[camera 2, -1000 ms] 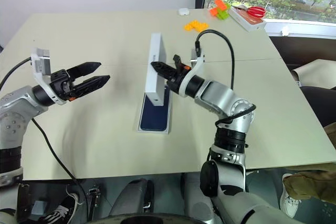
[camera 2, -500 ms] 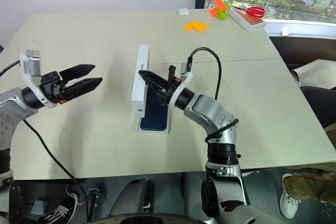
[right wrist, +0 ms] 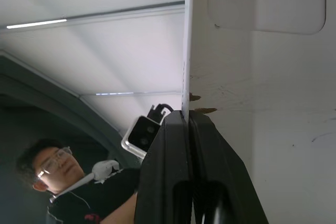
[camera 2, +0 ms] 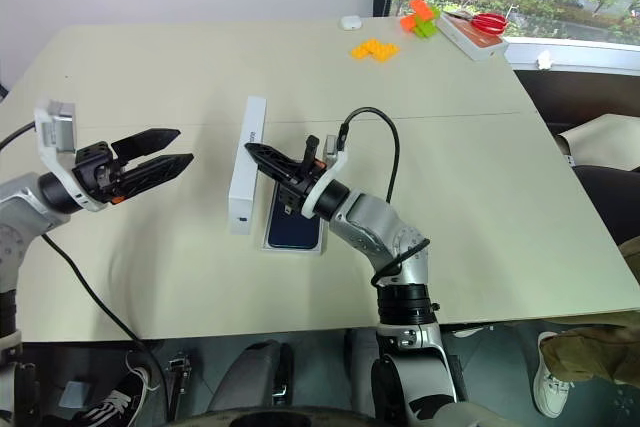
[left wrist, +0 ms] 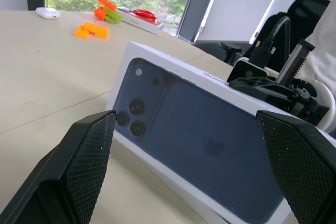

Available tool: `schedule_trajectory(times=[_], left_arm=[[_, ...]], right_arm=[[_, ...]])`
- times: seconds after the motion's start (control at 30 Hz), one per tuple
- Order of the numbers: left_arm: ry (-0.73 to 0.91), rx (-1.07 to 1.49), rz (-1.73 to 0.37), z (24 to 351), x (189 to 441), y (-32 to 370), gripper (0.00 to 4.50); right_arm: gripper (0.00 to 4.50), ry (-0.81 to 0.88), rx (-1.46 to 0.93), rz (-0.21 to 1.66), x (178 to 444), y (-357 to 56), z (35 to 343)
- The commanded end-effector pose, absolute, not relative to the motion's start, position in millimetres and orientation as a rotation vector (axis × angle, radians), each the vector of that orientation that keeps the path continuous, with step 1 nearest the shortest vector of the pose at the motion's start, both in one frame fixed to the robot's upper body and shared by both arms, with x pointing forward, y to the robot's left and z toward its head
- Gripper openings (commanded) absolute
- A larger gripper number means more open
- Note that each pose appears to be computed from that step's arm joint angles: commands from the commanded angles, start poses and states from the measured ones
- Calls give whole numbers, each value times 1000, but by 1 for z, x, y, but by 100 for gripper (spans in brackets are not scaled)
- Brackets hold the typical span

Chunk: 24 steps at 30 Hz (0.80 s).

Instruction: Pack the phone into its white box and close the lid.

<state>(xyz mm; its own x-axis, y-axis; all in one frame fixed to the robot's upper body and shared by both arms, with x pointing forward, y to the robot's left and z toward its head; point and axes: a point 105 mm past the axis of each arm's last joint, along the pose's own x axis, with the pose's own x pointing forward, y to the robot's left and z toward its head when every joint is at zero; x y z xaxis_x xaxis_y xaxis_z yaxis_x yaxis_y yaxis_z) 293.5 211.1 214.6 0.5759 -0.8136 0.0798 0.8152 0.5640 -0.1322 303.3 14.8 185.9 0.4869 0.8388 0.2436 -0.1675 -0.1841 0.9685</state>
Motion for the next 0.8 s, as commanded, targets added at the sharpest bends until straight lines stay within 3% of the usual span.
schedule_trajectory(times=[0.03,0.37,0.8], left_arm=[[-47,-127,-986,223,290,205,450],[-28,-108,-980,217,291,203,450],[59,-103,-920,184,294,209,450]], right_arm=[[3,588,1487,1029,303,14,186],[3,619,1419,915,310,14,152],[3,606,1397,882,306,-3,146]])
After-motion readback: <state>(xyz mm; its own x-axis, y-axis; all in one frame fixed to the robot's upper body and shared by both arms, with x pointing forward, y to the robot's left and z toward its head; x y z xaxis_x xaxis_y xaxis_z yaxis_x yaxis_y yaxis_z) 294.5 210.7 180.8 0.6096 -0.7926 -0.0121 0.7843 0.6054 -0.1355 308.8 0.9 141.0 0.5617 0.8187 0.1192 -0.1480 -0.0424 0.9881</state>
